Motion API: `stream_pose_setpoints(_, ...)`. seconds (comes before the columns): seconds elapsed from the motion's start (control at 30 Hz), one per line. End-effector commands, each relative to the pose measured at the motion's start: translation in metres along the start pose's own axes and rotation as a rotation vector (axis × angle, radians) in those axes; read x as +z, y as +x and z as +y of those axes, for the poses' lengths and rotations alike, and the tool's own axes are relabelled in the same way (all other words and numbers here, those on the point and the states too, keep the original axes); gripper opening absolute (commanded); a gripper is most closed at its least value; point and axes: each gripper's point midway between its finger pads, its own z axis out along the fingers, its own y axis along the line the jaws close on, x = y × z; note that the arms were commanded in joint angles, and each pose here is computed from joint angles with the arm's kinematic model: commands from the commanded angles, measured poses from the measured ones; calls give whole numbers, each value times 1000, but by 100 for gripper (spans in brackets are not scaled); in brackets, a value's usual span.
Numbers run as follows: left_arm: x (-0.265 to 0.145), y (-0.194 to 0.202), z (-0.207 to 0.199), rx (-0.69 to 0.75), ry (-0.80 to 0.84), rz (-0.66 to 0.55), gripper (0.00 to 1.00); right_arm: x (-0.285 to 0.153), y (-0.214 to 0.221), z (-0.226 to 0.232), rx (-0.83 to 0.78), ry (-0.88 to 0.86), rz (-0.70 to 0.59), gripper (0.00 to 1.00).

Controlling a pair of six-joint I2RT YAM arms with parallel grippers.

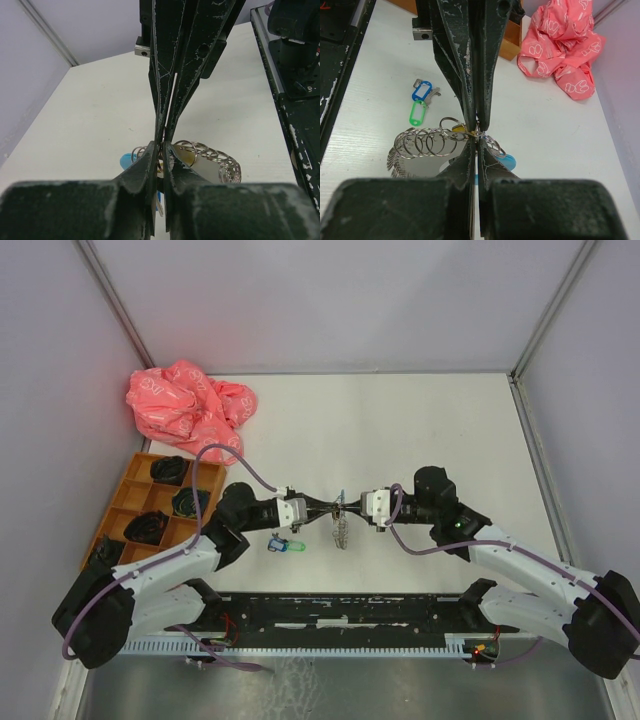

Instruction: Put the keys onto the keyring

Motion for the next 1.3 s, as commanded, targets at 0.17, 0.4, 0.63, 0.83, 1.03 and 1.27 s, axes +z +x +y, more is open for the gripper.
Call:
stream_pose_setpoints(0.17,3,-15,11,90,25,27,3,-3,-17,-11,3,13,-15,1)
stream_pose_setpoints(0.4,-5,-12,19,83,31,181,3,-18,-15,-15,85,31,108,23)
stream_pose_setpoints(0.63,-7,-9,24,86,44,316,3,-25,-20,-19,128,15,173,31)
stream_pose_setpoints(0.83,-2,-14,22,90,74,332,3,-12,-19,-25,154,13,150,34)
stream_pose_setpoints(1.03,3,-16,20,85,95,339,3,-1,-21,-24,168,-23,112,34)
stream_pose_setpoints(1.27,6,-17,16,86,115,332,3,8,-20,-22,182,-49,86,32)
